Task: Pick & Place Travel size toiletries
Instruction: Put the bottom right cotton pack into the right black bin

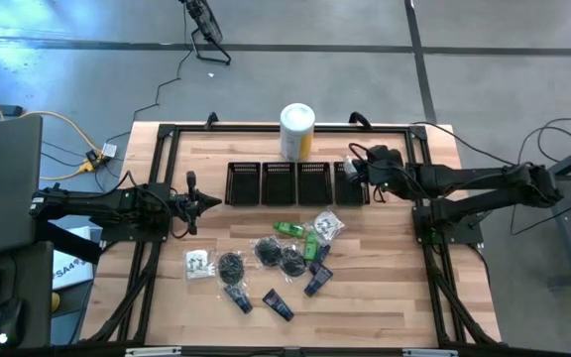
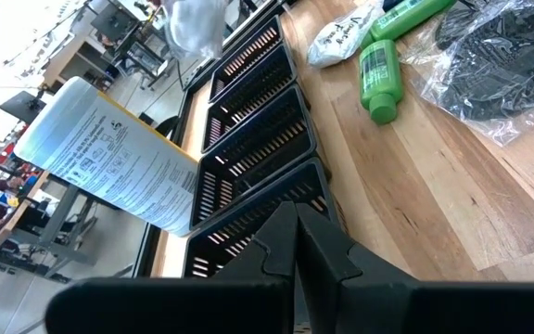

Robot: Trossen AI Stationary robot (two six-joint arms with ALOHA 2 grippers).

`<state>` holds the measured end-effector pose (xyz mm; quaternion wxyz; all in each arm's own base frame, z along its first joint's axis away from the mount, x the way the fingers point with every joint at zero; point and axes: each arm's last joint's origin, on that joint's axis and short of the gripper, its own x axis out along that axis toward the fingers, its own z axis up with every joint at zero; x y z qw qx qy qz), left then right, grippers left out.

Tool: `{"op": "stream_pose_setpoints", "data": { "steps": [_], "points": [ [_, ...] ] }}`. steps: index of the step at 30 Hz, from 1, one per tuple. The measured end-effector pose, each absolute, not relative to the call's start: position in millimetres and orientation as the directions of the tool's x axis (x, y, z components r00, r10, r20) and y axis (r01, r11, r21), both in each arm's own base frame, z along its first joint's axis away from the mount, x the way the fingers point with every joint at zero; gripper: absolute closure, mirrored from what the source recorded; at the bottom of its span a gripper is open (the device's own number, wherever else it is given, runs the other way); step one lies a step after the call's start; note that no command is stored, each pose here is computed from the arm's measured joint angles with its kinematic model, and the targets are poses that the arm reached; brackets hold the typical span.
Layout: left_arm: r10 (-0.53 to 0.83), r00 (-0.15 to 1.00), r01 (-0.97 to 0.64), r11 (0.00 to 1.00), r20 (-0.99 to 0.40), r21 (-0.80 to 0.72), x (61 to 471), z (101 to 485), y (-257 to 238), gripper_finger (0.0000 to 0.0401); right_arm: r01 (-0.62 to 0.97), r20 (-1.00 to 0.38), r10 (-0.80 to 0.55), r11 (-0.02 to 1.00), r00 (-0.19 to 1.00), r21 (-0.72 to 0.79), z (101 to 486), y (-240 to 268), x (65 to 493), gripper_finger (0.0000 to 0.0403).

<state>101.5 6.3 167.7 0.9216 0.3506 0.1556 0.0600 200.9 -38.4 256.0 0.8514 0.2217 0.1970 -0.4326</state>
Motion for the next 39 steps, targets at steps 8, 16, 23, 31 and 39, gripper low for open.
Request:
{"op": "stream_pose_setpoints", "data": {
  "steps": [8, 16, 23, 31, 39],
  "points": [
    [0.22, 0.944, -0.002, 0.747, -0.244, 0.665, 101.5, 167.8, 6.4, 0.04, 0.847, -0.611, -0.618, 0.502, 0.495, 0.178, 245.1, -38.8, 198.7, 0.04],
    [0.22, 0.944, -0.002, 0.747, -0.244, 0.665, 101.5, 167.8, 6.3, 0.04, 0.866, -0.679, -0.596, 0.484, 0.43, 0.124, 228.0, -39.3, 207.2, 0.04],
    [0.219, 0.944, -0.001, 0.747, -0.245, 0.665, 101.5, 167.7, 6.3, 0.04, 0.879, -0.709, -0.594, 0.469, 0.381, 0.08, 215.6, -41.8, 214.4, 0.04],
    [0.22, 0.944, -0.001, 0.747, -0.245, 0.665, 101.5, 167.7, 6.3, 0.04, 0.893, -0.744, -0.576, 0.446, 0.339, 0.061, 205.0, -48.0, 218.8, 0.04],
    [0.22, 0.944, 0.0, 0.747, -0.246, 0.665, 101.5, 167.6, 6.3, 0.04, 0.893, -0.739, -0.581, 0.446, 0.342, 0.063, 205.1, -48.7, 219.6, 0.0372]
  ]
}}
